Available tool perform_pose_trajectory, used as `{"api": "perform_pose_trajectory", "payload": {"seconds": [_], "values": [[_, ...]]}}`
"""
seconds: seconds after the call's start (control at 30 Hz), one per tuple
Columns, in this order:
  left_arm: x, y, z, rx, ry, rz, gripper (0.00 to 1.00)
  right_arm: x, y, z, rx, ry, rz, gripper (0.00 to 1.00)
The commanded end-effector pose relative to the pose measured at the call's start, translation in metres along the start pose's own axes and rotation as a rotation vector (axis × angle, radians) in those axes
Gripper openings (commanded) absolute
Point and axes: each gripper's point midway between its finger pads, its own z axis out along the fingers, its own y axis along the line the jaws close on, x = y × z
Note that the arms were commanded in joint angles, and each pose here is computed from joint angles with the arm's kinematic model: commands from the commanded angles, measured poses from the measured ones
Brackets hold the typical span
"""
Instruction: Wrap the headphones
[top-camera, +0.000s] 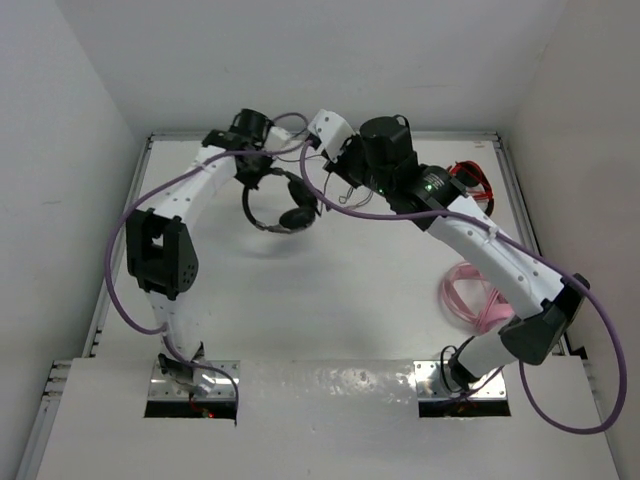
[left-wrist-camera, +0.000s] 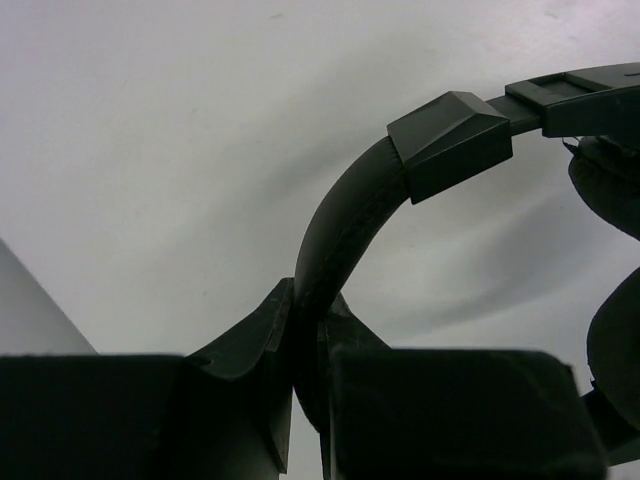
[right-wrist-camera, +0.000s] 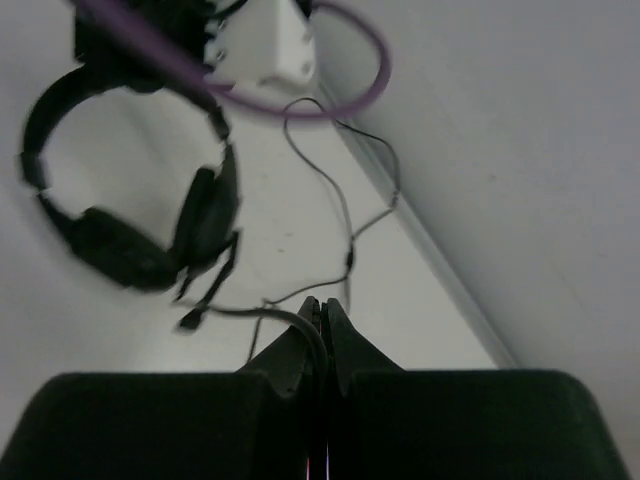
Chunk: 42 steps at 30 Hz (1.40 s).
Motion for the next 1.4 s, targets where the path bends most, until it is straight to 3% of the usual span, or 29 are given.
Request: {"api": "perform_pose_trajectory", "payload": {"seconds": [0.0, 0.2, 0.33, 0.43, 0.6, 0.83, 0.9, 0.97, 1.0, 1.07, 1.13, 1.23, 1.37], "values": [[-0.038, -0.025, -0.05, 0.005, -0.179, 0.231, 0.0, -0.012, -0.055, 0.004, 0.215, 0.028, -0.111, 0.0], [-0.035, -0.082, -0.075, 0.174, -0.241, 0.37, 0.0, -0.01, -0.09, 0.036, 0.322, 0.072, -0.05, 0.0], [-0.042, -0.11, -0.107, 0.34, -0.323, 0.303, 0.0, 0.008, -0.105, 0.054, 0.289, 0.043, 0.195, 0.0], [-0.049, -0.129, -0.138, 0.461, -0.405, 0.216, 0.0, 0.007, -0.094, 0.058, 0.188, -0.078, 0.371, 0.0], [-0.052, -0.16, -0.173, 0.687, -0.444, 0.177, 0.0, -0.007, -0.054, 0.073, -0.011, -0.202, 0.503, 0.0], [-0.073, -0.162, -0.214, 0.753, -0.533, 0.186, 0.0, 0.009, -0.024, 0.106, -0.137, -0.149, 0.587, 0.0], [-0.081, -0.163, -0.228, 0.79, -0.568, 0.178, 0.0, 0.016, -0.01, 0.114, -0.188, -0.139, 0.616, 0.26], [-0.098, -0.154, -0.247, 0.8, -0.622, 0.134, 0.0, 0.022, 0.0, 0.116, -0.229, -0.141, 0.635, 0.45], [-0.103, -0.145, -0.251, 0.799, -0.641, 0.107, 0.0, 0.03, 0.007, 0.117, -0.248, -0.154, 0.667, 0.64], [-0.119, -0.128, -0.266, 0.753, -0.698, 0.07, 0.0, 0.047, 0.034, 0.115, -0.343, -0.164, 0.696, 0.72], [-0.129, -0.112, -0.277, 0.699, -0.745, 0.056, 0.0, 0.033, 0.041, 0.109, -0.396, -0.279, 0.671, 0.81], [-0.142, -0.097, -0.289, 0.646, -0.797, 0.037, 0.0, 0.043, 0.052, 0.111, -0.41, -0.33, 0.693, 0.85], [-0.155, -0.08, -0.307, 0.599, -0.86, -0.023, 0.0, 0.071, 0.063, 0.124, -0.382, -0.272, 0.732, 0.85]]}}
